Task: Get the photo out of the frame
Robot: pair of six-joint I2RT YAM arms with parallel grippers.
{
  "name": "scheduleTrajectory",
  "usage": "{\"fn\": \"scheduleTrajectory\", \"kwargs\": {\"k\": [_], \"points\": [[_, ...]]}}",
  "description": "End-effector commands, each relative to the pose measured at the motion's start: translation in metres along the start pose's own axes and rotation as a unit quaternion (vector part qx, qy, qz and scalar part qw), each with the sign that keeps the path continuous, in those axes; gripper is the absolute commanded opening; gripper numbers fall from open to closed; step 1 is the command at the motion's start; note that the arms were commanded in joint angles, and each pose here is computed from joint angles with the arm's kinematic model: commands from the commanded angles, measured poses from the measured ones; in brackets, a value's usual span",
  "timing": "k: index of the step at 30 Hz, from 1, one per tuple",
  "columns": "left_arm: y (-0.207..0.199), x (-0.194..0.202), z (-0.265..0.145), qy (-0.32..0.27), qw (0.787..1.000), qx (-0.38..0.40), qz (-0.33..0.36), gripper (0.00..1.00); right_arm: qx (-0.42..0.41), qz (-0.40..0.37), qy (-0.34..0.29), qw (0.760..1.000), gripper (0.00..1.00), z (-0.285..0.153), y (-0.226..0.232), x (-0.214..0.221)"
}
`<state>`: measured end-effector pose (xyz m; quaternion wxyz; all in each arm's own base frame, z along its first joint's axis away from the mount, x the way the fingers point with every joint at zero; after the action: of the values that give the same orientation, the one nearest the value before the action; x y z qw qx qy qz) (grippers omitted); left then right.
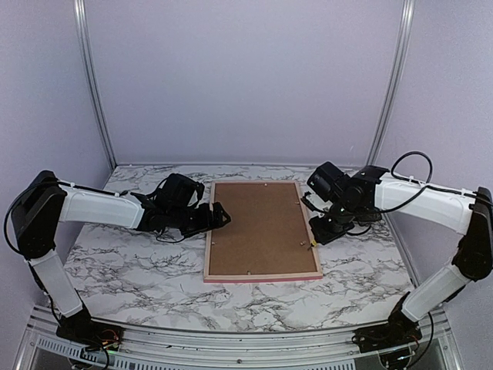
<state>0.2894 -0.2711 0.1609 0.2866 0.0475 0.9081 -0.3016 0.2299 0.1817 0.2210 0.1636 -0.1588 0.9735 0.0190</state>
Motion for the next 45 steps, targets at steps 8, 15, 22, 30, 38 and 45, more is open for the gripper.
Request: {"fn": "scheduleTrajectory", "kwargs": {"k": [8, 15, 22, 30, 38, 45], "points": [[0.001, -0.003, -0.002, -0.002, 1.000, -0.006, 0.004, 0.99, 0.046, 0.048, -0.103, 0.992, 0.00, -0.021, -0.005, -0.034], [0.004, -0.008, -0.008, -0.010, 1.000, -0.011, 0.003, 0.99, 0.052, 0.088, -0.159, 0.982, 0.00, 0.000, -0.014, -0.066], [0.007, -0.008, -0.010, -0.008, 1.000, -0.015, 0.003, 0.99, 0.047, 0.100, -0.183, 0.977, 0.00, 0.029, -0.019, -0.088], [0.007, -0.008, -0.014, -0.012, 1.000, -0.018, 0.002, 0.99, 0.075, 0.098, -0.181, 0.976, 0.00, 0.055, -0.029, -0.095], [0.008, -0.008, -0.014, -0.009, 1.000, -0.019, 0.002, 0.99, 0.103, 0.096, -0.187, 0.972, 0.00, 0.075, -0.031, -0.104], [0.010, -0.008, -0.012, -0.005, 1.000, -0.025, 0.005, 0.99, 0.130, 0.088, -0.199, 0.967, 0.00, 0.090, -0.032, -0.119]]}}
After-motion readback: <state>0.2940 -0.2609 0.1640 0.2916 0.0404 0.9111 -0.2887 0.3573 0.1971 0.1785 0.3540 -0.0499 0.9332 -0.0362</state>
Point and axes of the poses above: each gripper's point midway between its finger pads, its own z axis out along the fingers, its own y axis along the line the jaws close on, x = y × z, the point moved 10 cm from there along -z, back along the fingers, and after that the axes turned 6 degrees about z, right-handed, at the moved point
